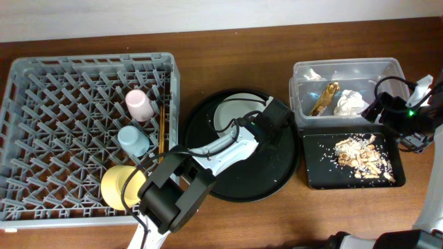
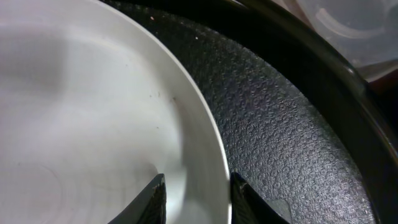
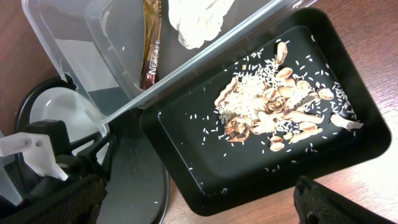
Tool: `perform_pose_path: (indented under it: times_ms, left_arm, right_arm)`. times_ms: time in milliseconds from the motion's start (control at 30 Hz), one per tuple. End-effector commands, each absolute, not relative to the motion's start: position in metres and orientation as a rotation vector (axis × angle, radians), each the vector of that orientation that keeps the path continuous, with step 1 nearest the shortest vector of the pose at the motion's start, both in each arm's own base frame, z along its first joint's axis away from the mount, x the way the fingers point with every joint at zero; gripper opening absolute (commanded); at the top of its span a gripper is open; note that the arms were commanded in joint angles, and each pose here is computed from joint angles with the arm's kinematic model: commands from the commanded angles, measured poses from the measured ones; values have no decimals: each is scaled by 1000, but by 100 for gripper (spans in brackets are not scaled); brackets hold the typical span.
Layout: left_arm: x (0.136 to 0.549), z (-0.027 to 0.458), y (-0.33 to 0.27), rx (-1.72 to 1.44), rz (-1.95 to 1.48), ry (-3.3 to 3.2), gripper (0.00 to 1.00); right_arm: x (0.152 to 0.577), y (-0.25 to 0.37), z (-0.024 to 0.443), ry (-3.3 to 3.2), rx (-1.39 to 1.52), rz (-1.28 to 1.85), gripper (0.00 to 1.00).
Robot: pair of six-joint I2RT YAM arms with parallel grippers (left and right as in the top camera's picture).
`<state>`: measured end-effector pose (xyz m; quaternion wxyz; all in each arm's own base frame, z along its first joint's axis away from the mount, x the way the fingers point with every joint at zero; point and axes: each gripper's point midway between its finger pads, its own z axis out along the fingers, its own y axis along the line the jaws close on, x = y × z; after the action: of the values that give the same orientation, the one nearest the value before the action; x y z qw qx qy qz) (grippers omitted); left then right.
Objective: Sort waste into correct bins and load items into the dishwasher rack
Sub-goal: 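Carry the white plate left and stand it upright in the rack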
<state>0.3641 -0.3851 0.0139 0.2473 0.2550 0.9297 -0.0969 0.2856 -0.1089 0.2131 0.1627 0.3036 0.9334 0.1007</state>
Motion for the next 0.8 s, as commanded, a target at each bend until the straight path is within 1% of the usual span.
perform_pose_path:
  times_ms: [0, 100, 133, 233, 333, 367, 433, 500, 533, 567, 633, 700, 767]
  left_arm:
    - [360, 5, -385, 720, -252, 2550, 27]
    - [358, -1, -382, 725, -240, 2565, 4]
    - [356, -4, -381, 728, -233, 2573, 0]
    - [355, -2, -380, 731, -229, 2578, 0]
    - [363, 33, -384, 705, -268, 2528, 0]
    - [366, 52, -383, 690, -282, 2510, 0]
    - [372, 105, -374, 647, -318, 2469, 0]
    - [375, 176, -357, 591, -397, 2398, 0]
    - [373, 218, -343, 559, -456, 2354, 0]
    - [371, 250, -328, 529, -497, 2318, 0]
    - [365, 299, -291, 464, -557, 2266, 0]
    - [360, 320, -262, 418, -596, 2259, 0]
    - [354, 335, -226, 364, -704, 2279, 0]
  right_arm:
    - [287, -113, 218, 2646, 876, 271, 98]
    - [287, -113, 218, 2646, 876, 271, 99]
    - [287, -113, 218, 2646, 876, 271, 99]
    - [287, -113, 218, 2646, 876, 271, 99]
    - [287, -113, 218, 2646, 876, 270, 99]
    - [287, -113, 218, 2646, 876, 271, 99]
    - [287, -113, 218, 2646, 876, 271, 99]
    - [287, -113, 218, 2646, 876, 271, 99]
    - [287, -113, 218, 2646, 876, 271, 99]
    - [287, -113, 218, 2646, 876, 271, 99]
    - [287, -113, 218, 2646, 875, 271, 99]
    - [287, -113, 218, 2646, 876, 271, 99]
    - [287, -113, 218, 2646, 876, 271, 99]
